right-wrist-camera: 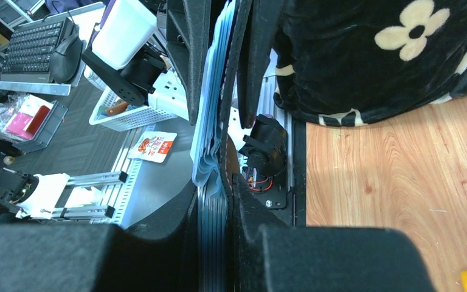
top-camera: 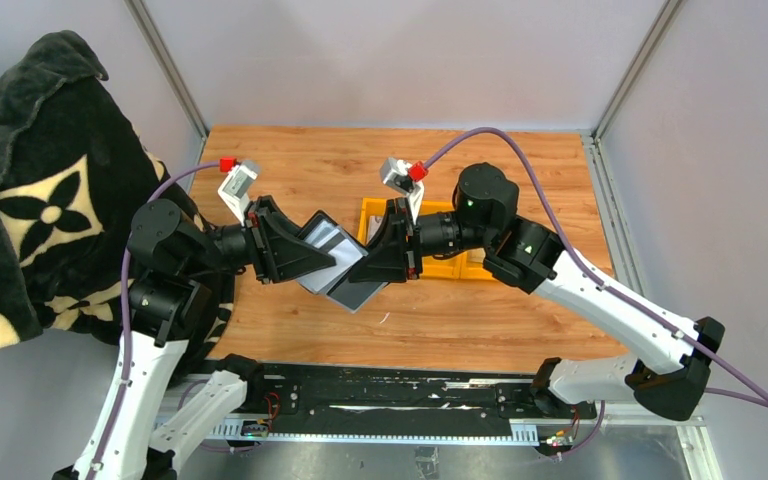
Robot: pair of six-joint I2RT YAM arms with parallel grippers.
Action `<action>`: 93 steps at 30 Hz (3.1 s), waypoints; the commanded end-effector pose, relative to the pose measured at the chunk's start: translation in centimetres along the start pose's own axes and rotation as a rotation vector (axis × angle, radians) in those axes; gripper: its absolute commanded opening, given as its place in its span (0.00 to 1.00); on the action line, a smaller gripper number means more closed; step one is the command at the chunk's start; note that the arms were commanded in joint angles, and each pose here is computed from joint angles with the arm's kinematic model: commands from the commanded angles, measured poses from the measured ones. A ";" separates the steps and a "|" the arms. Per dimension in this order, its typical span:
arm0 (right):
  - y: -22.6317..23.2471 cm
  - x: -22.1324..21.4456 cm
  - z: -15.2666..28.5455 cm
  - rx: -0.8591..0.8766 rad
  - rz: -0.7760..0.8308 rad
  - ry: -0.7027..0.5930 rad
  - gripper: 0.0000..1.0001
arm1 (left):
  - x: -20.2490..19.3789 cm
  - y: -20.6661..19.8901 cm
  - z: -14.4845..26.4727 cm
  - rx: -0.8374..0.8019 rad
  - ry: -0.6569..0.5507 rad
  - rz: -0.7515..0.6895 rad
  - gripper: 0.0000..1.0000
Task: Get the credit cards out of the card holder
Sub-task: Open the card holder at the center of the board, then remove the credit card from the card holder.
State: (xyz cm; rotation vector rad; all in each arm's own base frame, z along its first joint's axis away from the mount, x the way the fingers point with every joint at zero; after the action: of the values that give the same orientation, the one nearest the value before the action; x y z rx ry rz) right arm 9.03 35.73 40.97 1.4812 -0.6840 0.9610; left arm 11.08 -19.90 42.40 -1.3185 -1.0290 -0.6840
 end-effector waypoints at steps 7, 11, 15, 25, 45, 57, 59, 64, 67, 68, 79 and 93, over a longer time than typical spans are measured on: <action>-0.1 1.5 1.7 0.018 0.000 -0.071 0.12 | 1.3 0.0 -0.4 -0.023 -0.022 0.031 0.04; 0.6 2.0 1.5 0.066 0.012 -0.081 0.32 | 1.6 0.3 -0.6 -0.020 -0.026 0.049 0.00; 0.7 2.3 1.5 0.077 0.038 -0.074 0.49 | 1.9 0.7 -0.7 -0.002 -0.043 0.041 0.00; -1.4 6.2 6.9 -0.256 0.091 -0.316 0.61 | 3.3 5.8 1.1 0.344 -0.117 -0.175 0.00; -2.5 3.9 0.6 0.080 -0.239 -0.272 0.50 | 4.2 5.2 0.1 0.263 -0.206 -0.027 0.00; -4.7 4.6 -1.0 0.078 -0.305 -0.295 0.49 | 4.2 4.0 0.1 0.220 -0.211 0.036 0.00; -4.6 5.1 -1.2 0.100 -0.303 -0.315 0.48 | 4.2 3.7 0.0 0.208 -0.210 0.044 0.00; -4.3 6.0 -1.4 0.142 -0.304 -0.334 0.47 | 3.7 3.8 0.0 0.195 -0.199 0.062 0.00; -4.0 6.4 -1.5 0.157 -0.303 -0.338 0.46 | 3.1 4.1 0.0 0.197 -0.188 0.070 0.00; -3.9 6.4 -1.5 0.162 -0.307 -0.336 0.45 | 2.9 4.2 0.0 0.197 -0.185 0.068 0.00; -3.7 6.7 -1.8 0.205 -0.340 -0.329 0.26 | 2.5 3.5 0.0 0.164 -0.169 0.069 0.00; -3.9 6.1 -1.9 0.185 -0.379 -0.293 0.00 | 0.4 3.8 -0.3 0.127 -0.106 0.205 0.17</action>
State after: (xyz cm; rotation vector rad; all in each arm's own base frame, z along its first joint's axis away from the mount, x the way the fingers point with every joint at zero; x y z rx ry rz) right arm 15.10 39.27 41.05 1.7915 -0.3808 0.5227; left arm 16.72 -18.51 42.10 -1.2535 -1.1435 -0.3322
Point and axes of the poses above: each gripper's point midway between its finger pads, its own z axis back along the fingers, its own y axis along the line the jaws close on, x = y × z, the point moved 1 cm from there along z, back along the fingers, and after that the axes turned 9 degrees about -z, right-handed, at the moved point
